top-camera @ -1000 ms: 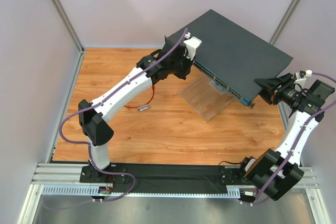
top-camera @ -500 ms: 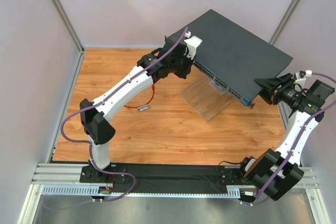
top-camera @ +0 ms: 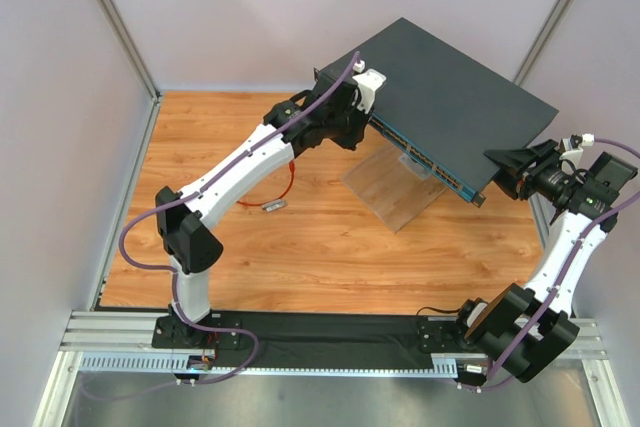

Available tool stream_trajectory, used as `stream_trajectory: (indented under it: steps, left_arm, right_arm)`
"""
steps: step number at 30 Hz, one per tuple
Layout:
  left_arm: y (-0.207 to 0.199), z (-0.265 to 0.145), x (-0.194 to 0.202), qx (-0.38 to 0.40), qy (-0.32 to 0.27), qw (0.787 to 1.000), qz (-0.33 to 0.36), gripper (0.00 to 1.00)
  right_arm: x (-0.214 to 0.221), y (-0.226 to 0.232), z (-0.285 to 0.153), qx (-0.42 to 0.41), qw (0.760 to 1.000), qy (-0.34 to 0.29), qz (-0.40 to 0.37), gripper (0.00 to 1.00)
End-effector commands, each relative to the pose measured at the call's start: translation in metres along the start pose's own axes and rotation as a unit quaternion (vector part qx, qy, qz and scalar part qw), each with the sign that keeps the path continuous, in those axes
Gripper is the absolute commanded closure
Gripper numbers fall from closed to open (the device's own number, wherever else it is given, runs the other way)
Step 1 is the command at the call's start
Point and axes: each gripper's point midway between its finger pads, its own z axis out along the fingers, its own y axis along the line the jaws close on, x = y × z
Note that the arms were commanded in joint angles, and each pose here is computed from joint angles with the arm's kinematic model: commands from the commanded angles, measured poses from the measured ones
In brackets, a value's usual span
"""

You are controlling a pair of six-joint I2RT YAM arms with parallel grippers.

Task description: Insert the plug into the switch port

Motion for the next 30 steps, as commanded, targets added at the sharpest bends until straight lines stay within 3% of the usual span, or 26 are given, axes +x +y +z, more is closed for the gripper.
stream_trajectory:
  steps: [1,9,16,26,30]
  left_arm:
    - [-0.002,-0.008,-0.039,0.004,-0.058,0.998,-0.013,1.00]
    - [-0.002,-0.019,-0.055,0.005,-0.084,0.996,-0.009,1.00]
    - [-0.005,0.001,-0.040,0.014,-0.061,0.998,-0.014,1.00]
    - [-0.010,0.016,-0.059,0.025,-0.091,0.995,-0.015,1.00]
    - [-0.011,0.018,-0.064,0.029,-0.096,0.995,-0.014,0.92]
  right_arm:
    - [-0.002,-0.005,0.005,0.003,0.996,-0.009,-0.094,1.00]
    - [-0.003,-0.005,0.004,0.004,0.996,-0.009,-0.093,1.00]
    - [-0.003,-0.005,0.005,0.004,0.996,-0.010,-0.092,1.00]
    - [-0.004,-0.006,0.005,0.005,0.996,-0.007,-0.091,1.00]
    - [-0.005,-0.006,0.005,0.005,0.996,-0.007,-0.090,1.00]
